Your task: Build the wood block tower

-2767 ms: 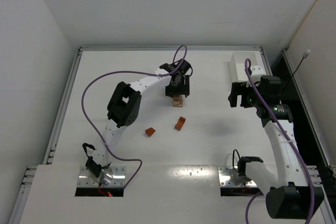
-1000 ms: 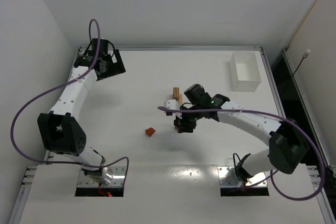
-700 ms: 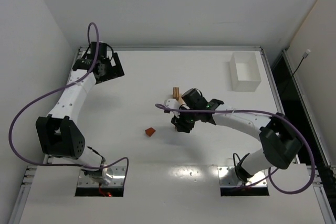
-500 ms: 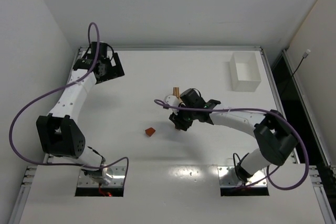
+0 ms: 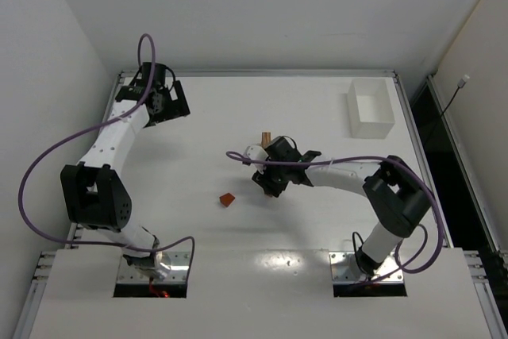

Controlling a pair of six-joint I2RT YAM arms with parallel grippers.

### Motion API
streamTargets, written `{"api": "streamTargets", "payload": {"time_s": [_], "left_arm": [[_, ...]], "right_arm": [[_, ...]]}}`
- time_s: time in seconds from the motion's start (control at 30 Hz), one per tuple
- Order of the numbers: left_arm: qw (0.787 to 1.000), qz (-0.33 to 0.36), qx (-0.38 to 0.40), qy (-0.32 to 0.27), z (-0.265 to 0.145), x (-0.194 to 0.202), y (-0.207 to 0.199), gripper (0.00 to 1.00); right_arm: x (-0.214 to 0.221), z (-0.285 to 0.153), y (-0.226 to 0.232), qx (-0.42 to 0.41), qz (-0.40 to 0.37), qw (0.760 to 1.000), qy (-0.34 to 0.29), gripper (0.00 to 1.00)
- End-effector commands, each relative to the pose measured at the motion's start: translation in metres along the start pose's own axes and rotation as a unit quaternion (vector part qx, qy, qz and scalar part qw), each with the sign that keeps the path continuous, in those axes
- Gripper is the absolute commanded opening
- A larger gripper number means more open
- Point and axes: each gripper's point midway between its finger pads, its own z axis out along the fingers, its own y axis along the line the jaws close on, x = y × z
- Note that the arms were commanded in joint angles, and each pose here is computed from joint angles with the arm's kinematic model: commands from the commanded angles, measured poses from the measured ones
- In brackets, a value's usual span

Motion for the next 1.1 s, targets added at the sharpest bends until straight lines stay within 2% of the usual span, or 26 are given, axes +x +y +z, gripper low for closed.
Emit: {"api": "streamTargets", "payload": {"time_s": [0.0,0.2,0.37,0.43,0.47,0.57,0.73,0.77,0.83,0.93,1.0,1.03,1.07], "left_arm": [[1.000,0.000,0.007,-0.025,-0.004,-0.019,-0.004,1.00],[1.000,0.005,0.006,-0.021,0.001,-0.019,-0.004,1.00],[1.000,0.005,0.006,-0.021,0.001,-0.019,-0.004,1.00],[1.000,0.005,0.006,-0.021,0.001,-0.019,-0.004,1.00],[1.000,0.005,0.006,-0.021,0.001,-0.019,-0.004,1.00],[1.000,0.012,0.009,-0.007,0.005,-0.010,-0.004,1.00],[0.992,0.082,0.093,0.009,-0.008,0.006,-0.022,1.00],[0.988,0.093,0.124,0.020,-0.014,0.017,-0.029,1.00],[0.980,0.123,0.154,0.015,-0.020,0.022,-0.033,1.00],[0.964,0.149,0.220,0.006,-0.029,0.034,-0.048,1.00],[0.944,0.175,0.279,-0.007,-0.047,0.041,-0.061,0.96],[0.939,0.183,0.291,-0.019,-0.051,0.039,-0.064,0.95],[0.932,0.198,0.302,-0.027,-0.057,0.041,-0.069,0.95]], "right_arm": [[-0.018,0.003,-0.003,0.010,-0.019,0.999,-0.024,0.37],[-0.019,0.009,0.009,-0.002,-0.036,0.999,-0.018,0.35],[-0.012,0.014,0.013,-0.004,-0.038,0.999,-0.003,0.17],[-0.012,0.014,0.014,-0.002,-0.042,0.999,-0.002,0.02],[-0.012,0.014,0.014,-0.002,-0.042,0.999,-0.002,0.00],[-0.018,0.011,0.016,-0.006,-0.043,0.999,-0.008,0.00],[-0.071,-0.026,0.002,-0.060,0.038,0.995,-0.071,0.00],[-0.098,-0.044,0.008,-0.101,0.061,0.988,-0.101,0.00],[-0.123,-0.069,0.007,-0.160,0.091,0.973,-0.138,0.00],[-0.162,-0.102,-0.003,-0.209,0.135,0.950,-0.189,0.00],[-0.175,-0.125,-0.009,-0.257,0.160,0.927,-0.221,0.00],[-0.189,-0.141,-0.007,-0.296,0.181,0.905,-0.244,0.00],[-0.181,-0.145,-0.018,-0.306,0.215,0.893,-0.249,0.00]]}}
